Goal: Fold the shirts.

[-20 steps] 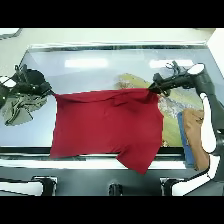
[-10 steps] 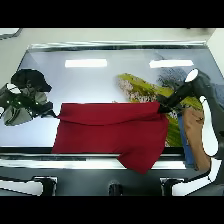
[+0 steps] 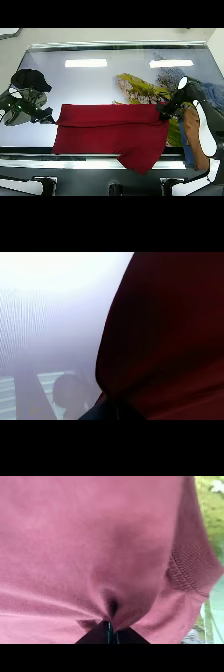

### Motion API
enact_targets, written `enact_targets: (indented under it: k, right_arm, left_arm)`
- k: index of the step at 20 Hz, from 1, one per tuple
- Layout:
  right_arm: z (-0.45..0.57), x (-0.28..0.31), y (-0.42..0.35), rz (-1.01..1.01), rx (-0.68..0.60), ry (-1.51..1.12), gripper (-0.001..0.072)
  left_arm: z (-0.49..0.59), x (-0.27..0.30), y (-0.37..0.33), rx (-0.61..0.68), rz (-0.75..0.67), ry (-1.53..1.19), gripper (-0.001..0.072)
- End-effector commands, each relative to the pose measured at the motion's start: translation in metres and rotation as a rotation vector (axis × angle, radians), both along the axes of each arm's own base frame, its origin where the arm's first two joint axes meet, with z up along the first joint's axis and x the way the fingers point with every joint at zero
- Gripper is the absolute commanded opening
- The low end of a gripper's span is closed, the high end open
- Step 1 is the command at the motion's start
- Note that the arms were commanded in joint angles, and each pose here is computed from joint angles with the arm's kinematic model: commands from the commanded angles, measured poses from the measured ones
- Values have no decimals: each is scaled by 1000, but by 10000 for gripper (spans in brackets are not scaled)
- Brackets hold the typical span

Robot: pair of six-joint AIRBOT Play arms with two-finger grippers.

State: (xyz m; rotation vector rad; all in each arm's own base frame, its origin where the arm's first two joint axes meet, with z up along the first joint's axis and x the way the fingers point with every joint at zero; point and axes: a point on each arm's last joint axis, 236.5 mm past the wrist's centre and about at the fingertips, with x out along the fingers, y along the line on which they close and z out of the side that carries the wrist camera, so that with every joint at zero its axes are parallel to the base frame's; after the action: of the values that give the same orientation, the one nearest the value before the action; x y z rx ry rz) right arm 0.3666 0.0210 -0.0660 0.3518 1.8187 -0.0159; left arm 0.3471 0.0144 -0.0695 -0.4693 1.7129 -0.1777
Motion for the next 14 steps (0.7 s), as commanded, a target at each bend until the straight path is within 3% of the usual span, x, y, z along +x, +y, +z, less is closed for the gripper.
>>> enact_targets:
  k: [1, 2, 3, 4, 5, 6, 7, 11, 14]
  right_arm:
    - [-17, -12, 12, -15, 4, 36, 44]
    - [-19, -13, 13, -16, 2, 36, 45]
    - [-17, -11, 13, -17, 4, 28, 81]
    - [-11, -9, 10, -17, -2, 14, 227]
    - [-1, -7, 6, -6, -3, -14, 368]
    - [11, -4, -1, 3, -7, -54, 446]
    - [26, -5, -13, -7, -16, -80, 472]
    - [64, -43, -65, -148, -21, -60, 473]
    - [56, -81, -65, -193, -24, -54, 472]
  left_arm:
    - [-7, -5, 0, -7, -5, 25, 30]
    - [-7, -4, -1, -11, -8, 22, 36]
    - [-5, -4, 0, -13, -16, 17, 172]
    - [-3, -5, 1, -15, -15, 19, 417]
    - [1, -6, 3, -19, -17, 26, 480]
    - [7, -8, 6, -26, -14, 35, 479]
    - [15, -12, 9, -33, -11, 45, 475]
    - [26, -49, 21, -17, 55, 69, 457]
    - [-11, -111, 1, -18, 117, 117, 457]
